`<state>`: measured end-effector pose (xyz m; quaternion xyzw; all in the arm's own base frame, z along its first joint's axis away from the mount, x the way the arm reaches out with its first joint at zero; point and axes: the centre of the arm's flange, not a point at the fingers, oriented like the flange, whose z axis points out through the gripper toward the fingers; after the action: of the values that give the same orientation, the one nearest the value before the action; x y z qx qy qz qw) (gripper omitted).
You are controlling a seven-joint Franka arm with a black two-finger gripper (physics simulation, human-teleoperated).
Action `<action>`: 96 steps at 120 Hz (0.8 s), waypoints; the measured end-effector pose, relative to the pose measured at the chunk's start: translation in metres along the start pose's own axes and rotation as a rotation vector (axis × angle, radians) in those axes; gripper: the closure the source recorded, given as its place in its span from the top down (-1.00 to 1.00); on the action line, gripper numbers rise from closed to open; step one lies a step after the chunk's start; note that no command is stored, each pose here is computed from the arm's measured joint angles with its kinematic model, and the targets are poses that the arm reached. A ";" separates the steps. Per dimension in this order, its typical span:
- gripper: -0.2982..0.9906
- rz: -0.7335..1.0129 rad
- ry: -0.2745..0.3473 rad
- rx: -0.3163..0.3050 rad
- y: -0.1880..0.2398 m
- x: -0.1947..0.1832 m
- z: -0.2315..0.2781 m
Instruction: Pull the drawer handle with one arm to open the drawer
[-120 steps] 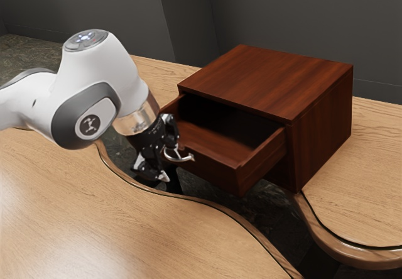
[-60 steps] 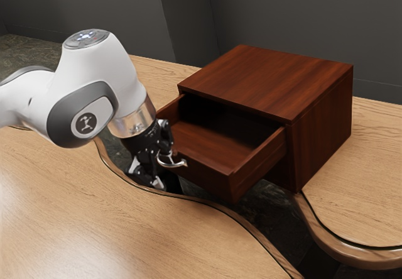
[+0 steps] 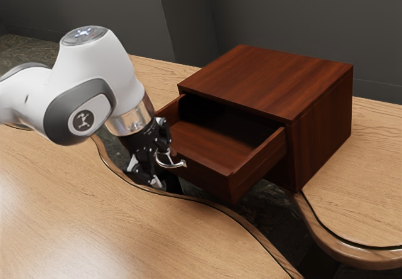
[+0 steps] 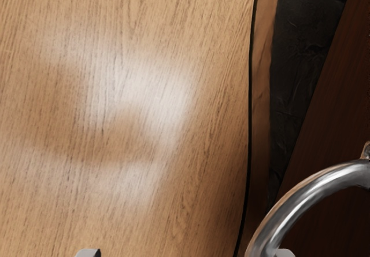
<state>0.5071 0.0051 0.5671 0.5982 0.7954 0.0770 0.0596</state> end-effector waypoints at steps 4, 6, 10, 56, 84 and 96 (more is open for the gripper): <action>0.02 0.000 0.002 -0.001 0.000 0.000 0.000; 0.02 0.000 0.003 -0.001 0.000 0.000 -0.001; 0.03 0.000 0.005 -0.002 0.000 0.000 -0.001; -0.02 0.018 0.015 -0.029 -0.001 -0.009 -0.015; -0.07 0.090 -0.001 -0.104 -0.003 -0.053 -0.056; 0.11 0.153 -0.021 -0.154 -0.015 -0.099 -0.089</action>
<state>0.5035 -0.0982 0.6523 0.6518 0.7383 0.1358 0.1079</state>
